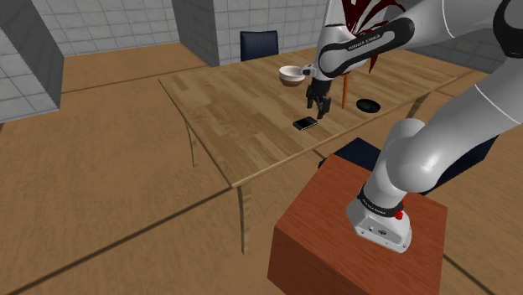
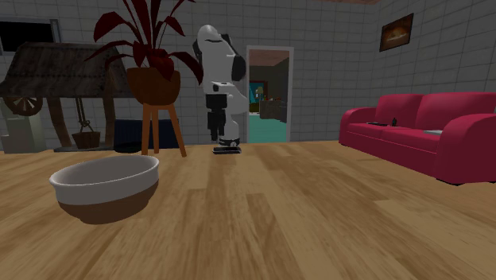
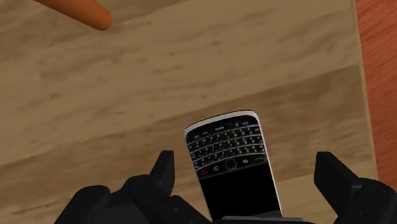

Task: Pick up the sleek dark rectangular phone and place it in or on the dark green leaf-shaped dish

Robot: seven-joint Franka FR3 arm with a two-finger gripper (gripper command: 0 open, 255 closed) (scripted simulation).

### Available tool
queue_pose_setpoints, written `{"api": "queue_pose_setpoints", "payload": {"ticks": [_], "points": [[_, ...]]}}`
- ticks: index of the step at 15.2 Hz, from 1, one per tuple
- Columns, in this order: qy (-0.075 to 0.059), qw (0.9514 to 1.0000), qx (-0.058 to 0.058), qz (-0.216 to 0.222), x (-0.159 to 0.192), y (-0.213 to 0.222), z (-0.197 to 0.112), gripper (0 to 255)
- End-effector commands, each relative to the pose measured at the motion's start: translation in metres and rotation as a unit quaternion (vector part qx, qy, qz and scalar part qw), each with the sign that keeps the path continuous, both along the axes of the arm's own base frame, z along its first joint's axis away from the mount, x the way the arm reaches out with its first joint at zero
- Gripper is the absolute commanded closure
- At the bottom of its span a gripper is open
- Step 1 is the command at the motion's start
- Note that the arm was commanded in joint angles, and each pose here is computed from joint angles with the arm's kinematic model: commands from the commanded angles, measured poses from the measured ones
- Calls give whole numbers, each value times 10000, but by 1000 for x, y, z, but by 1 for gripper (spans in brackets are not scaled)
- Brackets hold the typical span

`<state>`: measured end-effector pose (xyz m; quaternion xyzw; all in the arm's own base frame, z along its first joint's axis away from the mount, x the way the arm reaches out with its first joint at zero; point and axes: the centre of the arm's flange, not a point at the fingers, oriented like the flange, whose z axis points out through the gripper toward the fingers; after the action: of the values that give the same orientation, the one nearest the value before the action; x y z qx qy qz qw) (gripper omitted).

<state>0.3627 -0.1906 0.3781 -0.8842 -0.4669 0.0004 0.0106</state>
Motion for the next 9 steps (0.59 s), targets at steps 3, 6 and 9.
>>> {"api": "queue_pose_setpoints", "payload": {"ticks": [3, 6, 9], "points": [[-33, 9999, -14, 142, 6, -5, -22, 0], [-33, 9999, -14, 142, 6, -5, -38, 0], [-33, 9999, -15, 142, 6, -5, -46, 0]]}}
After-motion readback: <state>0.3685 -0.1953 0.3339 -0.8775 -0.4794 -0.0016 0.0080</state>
